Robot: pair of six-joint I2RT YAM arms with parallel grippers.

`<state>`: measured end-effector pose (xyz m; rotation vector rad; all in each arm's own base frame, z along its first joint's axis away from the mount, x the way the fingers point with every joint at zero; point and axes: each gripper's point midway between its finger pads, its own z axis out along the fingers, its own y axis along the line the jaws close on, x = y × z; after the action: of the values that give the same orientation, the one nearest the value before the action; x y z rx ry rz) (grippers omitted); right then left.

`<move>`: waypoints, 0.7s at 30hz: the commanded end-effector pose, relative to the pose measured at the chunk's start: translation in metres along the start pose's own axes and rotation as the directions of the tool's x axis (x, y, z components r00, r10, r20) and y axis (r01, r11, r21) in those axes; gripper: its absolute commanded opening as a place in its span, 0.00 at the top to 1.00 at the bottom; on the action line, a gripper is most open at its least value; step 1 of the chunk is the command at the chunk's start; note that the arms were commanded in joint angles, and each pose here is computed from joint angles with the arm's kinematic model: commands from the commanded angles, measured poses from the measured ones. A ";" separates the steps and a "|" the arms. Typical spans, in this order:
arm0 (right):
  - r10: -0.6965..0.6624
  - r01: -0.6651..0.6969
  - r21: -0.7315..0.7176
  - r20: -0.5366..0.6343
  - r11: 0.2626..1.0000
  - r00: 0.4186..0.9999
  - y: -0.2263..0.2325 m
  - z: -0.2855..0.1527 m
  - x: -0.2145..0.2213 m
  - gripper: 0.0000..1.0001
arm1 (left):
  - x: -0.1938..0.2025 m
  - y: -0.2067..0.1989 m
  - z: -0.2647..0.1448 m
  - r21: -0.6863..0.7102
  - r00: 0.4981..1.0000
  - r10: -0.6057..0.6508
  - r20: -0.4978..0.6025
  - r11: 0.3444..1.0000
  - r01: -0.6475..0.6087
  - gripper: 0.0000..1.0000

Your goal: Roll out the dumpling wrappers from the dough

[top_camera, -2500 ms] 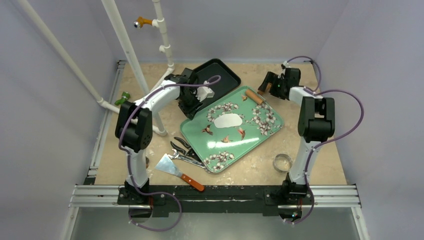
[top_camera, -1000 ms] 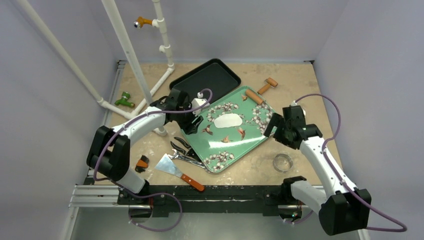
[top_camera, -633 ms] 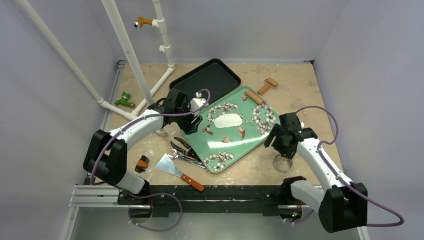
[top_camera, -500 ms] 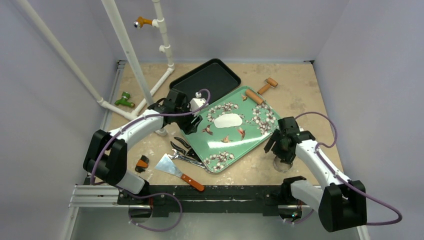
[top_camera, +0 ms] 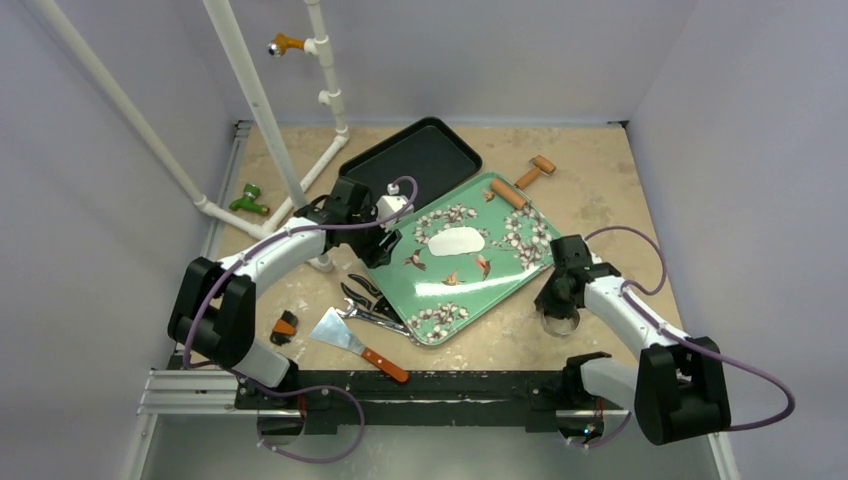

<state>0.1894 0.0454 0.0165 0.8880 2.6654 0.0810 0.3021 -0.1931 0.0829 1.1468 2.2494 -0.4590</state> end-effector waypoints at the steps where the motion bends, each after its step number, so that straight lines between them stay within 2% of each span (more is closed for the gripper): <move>1: 0.000 0.001 -0.027 0.059 1.000 0.998 0.011 0.001 -0.014 0.83 | -0.018 0.006 -0.005 -0.007 0.999 -0.009 0.044 1.000 0.009 0.43; 6: -0.037 0.044 -0.054 0.129 0.998 0.991 0.024 -0.015 -0.034 1.00 | -0.019 0.008 -0.007 0.002 0.998 -0.025 0.051 1.000 0.025 0.43; 12: -0.101 0.120 -0.083 0.203 0.989 0.974 0.043 -0.037 -0.055 1.00 | -0.019 0.008 -0.007 0.018 0.998 -0.030 0.054 0.999 0.029 0.43; 15: -0.188 0.223 -0.125 0.246 0.967 0.951 0.064 -0.049 -0.059 1.00 | -0.019 0.010 -0.010 0.029 0.997 -0.041 0.065 0.999 0.039 0.43; 18: -0.337 0.419 -0.179 0.360 0.890 0.870 0.105 -0.074 -0.063 1.00 | -0.020 0.009 -0.012 0.055 0.996 -0.050 0.076 0.997 0.046 0.43; 21: -0.500 0.643 -0.208 0.472 0.737 0.726 0.151 -0.097 -0.057 1.00 | -0.022 0.009 -0.014 0.080 0.994 -0.061 0.091 0.995 0.054 0.43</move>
<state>0.2503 0.0917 0.0928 0.3354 2.5088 0.1499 0.3054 -0.1847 0.0860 1.0919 2.2740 -0.5266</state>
